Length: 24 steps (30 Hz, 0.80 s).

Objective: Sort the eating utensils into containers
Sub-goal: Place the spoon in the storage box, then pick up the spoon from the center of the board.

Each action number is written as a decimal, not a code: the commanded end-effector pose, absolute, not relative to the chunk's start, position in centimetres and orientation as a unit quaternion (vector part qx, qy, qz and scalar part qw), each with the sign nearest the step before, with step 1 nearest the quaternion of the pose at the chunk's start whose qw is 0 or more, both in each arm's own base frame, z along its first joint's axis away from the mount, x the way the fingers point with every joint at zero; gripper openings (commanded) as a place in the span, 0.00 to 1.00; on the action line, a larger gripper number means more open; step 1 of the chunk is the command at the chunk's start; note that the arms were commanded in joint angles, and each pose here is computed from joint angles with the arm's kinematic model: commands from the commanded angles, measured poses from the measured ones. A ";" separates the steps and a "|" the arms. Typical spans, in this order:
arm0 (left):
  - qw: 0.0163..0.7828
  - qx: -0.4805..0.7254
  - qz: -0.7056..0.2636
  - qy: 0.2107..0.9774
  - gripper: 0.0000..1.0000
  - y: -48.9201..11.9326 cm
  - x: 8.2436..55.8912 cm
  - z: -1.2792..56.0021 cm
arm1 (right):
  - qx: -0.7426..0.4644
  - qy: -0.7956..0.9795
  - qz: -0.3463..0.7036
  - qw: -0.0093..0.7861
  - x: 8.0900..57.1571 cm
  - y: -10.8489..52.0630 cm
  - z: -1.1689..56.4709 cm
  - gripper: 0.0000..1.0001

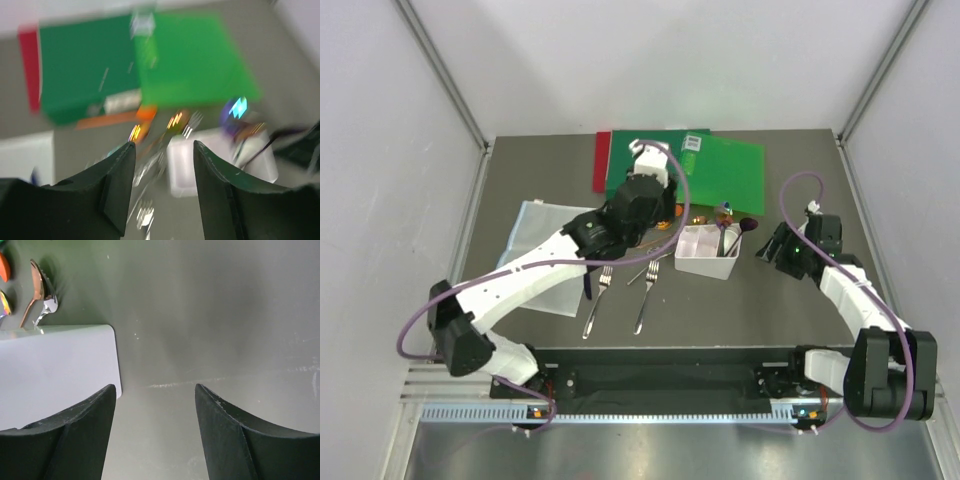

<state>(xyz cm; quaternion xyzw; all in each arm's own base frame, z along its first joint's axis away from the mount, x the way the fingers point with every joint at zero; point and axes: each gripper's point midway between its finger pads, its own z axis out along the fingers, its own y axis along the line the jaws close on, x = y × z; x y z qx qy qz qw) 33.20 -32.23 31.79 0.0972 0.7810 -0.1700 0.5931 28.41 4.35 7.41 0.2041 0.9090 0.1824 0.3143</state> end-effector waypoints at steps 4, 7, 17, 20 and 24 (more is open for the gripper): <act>0.394 0.112 -0.050 0.911 0.54 -25.0 27.4 19.6 | 0.203 0.901 0.194 0.329 29.2 4.4 7.1 0.64; 0.340 0.127 -0.068 0.929 0.54 -26.0 25.9 15.7 | 0.208 0.897 0.198 0.337 29.2 4.4 7.1 0.64; 0.256 0.128 -0.078 0.955 0.53 -26.9 23.9 6.0 | 0.205 0.897 0.189 0.344 28.3 4.2 7.4 0.64; 0.253 0.126 -0.089 0.955 0.52 -27.1 23.6 5.3 | 0.206 0.897 0.188 0.345 28.2 4.2 7.4 0.64; 0.248 0.138 -0.100 0.954 0.52 -27.6 23.4 5.1 | 0.208 0.897 0.190 0.341 28.3 4.2 7.2 0.64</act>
